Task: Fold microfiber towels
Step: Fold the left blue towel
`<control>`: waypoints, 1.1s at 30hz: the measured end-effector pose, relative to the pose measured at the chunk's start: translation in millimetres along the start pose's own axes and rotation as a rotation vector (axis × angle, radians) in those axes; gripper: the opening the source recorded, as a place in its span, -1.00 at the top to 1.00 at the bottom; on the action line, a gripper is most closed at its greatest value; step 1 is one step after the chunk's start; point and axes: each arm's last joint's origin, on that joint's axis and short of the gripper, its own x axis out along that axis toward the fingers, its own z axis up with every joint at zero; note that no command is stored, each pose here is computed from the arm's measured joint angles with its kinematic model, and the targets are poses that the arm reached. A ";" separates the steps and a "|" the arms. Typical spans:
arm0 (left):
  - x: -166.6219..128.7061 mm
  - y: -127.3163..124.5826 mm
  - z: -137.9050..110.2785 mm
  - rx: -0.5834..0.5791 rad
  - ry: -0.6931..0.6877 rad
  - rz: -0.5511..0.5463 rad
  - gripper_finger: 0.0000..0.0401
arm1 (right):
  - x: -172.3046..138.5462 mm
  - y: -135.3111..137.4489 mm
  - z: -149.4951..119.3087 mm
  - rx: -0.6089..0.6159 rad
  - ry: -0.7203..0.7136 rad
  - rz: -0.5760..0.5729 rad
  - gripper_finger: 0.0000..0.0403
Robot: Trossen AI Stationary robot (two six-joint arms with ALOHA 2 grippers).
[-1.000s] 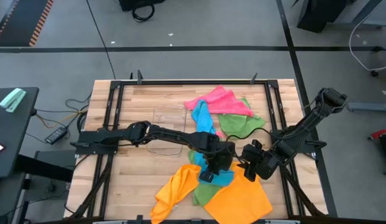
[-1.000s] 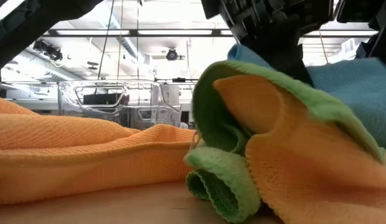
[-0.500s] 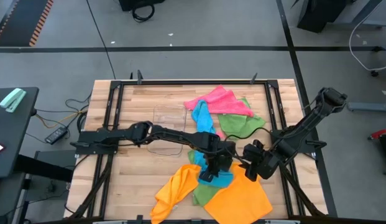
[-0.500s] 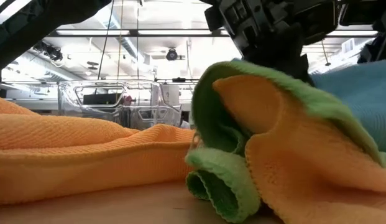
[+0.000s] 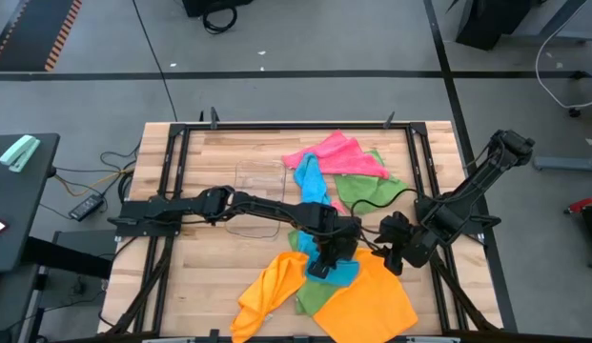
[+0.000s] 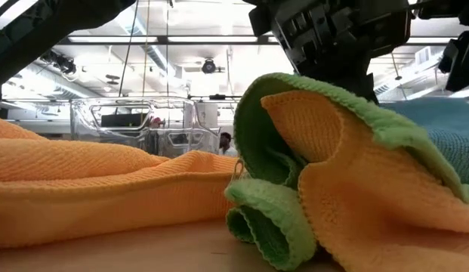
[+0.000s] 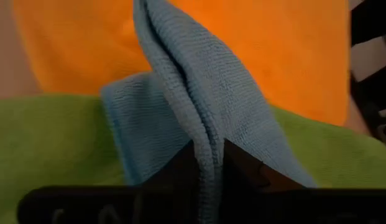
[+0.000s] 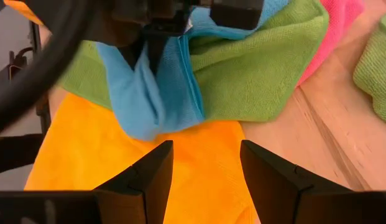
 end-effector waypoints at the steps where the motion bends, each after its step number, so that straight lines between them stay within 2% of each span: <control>1: 0.1 0.2 -0.2 -0.001 0.003 0.006 0.66 | 0.1 0.1 0.0 0.000 -0.001 0.000 0.03; 5: 0.1 0.4 -0.2 -0.011 0.003 0.012 0.55 | 0.1 1.0 1.0 0.005 -0.021 0.004 0.03; 12: 0.8 -1.7 0.3 -0.053 0.004 0.010 0.20 | -0.3 1.5 1.1 0.004 -0.042 0.000 0.03; 16: -2.0 0.8 -0.2 -0.095 0.004 0.015 0.07 | -0.3 1.5 1.1 0.004 -0.042 0.000 0.03; 24: -24.7 3.5 5.5 -0.111 -0.028 0.052 0.07 | -0.3 1.4 1.2 0.009 -0.048 -0.004 0.03; 29: -39.8 0.4 10.6 -0.075 -0.038 0.145 0.10 | -0.3 1.2 1.1 0.014 -0.048 -0.006 0.03; 33: -56.4 -5.6 15.8 -0.066 -0.071 0.112 0.13 | -0.3 -0.2 0.4 0.017 -0.041 -0.020 0.03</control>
